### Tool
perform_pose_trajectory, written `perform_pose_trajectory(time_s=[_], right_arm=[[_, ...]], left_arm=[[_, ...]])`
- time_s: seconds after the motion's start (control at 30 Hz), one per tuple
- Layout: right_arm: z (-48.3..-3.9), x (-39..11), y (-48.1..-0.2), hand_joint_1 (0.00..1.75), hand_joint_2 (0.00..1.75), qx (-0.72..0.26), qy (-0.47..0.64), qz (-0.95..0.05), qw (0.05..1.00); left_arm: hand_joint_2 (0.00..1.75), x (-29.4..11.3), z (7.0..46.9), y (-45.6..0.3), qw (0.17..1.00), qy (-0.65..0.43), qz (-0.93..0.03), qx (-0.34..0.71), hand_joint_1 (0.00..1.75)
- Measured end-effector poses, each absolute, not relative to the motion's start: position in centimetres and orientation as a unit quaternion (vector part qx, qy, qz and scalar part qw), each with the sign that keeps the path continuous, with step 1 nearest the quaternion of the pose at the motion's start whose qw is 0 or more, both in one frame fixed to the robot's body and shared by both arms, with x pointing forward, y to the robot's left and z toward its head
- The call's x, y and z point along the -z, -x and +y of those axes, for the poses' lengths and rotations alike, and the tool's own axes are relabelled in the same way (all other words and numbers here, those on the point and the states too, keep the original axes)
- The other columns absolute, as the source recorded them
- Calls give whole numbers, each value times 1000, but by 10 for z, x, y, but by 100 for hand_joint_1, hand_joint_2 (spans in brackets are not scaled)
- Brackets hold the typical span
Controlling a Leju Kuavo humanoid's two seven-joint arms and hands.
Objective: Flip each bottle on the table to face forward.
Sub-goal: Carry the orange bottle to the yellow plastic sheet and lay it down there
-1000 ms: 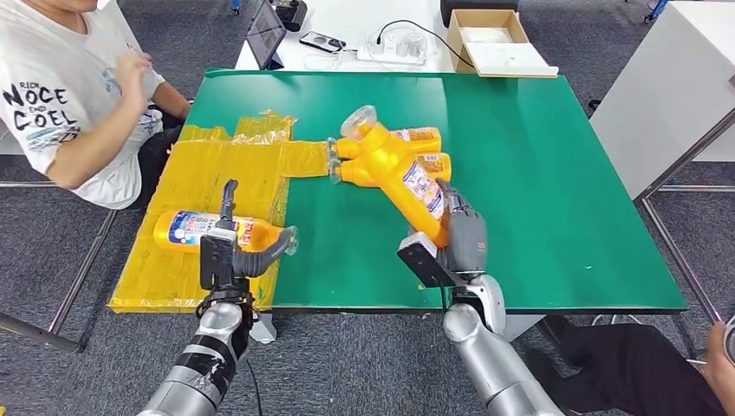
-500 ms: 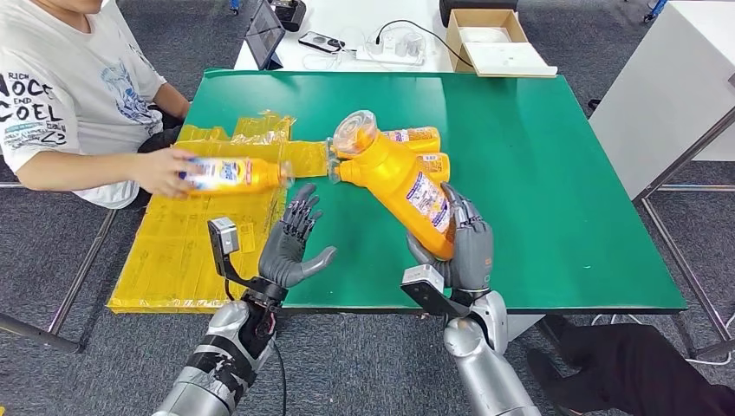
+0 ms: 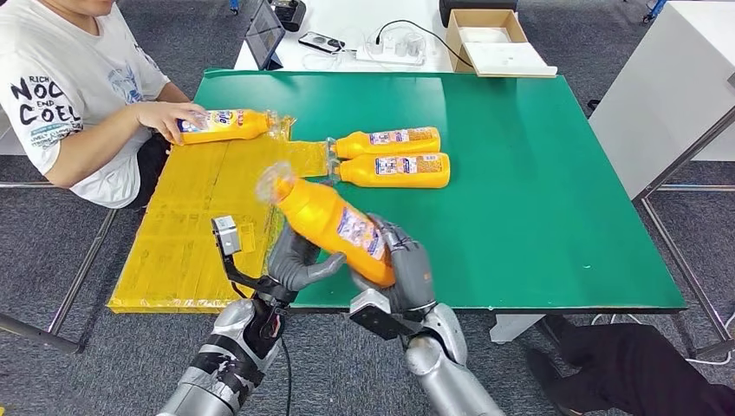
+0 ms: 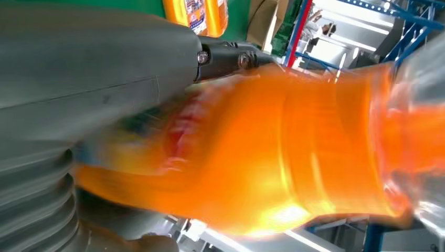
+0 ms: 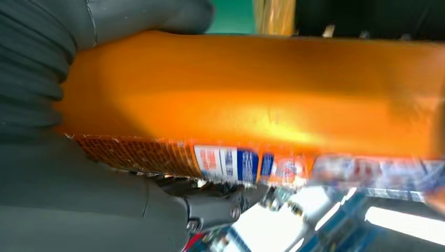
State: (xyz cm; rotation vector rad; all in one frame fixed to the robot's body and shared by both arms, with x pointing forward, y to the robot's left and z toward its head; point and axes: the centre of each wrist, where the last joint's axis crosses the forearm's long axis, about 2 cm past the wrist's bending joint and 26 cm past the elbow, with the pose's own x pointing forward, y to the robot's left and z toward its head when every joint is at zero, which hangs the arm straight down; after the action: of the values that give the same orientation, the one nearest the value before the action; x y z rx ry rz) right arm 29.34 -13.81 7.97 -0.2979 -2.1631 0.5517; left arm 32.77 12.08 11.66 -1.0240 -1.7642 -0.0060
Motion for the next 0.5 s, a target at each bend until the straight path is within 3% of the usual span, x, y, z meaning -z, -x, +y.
perform_pose_trajectory(time_s=[0.5], right_arm=[[-102,-67,-288,175,175,-308,61,-843,436]], left_arm=[[175,-111,121,-326,531,423,-734,-5,4]])
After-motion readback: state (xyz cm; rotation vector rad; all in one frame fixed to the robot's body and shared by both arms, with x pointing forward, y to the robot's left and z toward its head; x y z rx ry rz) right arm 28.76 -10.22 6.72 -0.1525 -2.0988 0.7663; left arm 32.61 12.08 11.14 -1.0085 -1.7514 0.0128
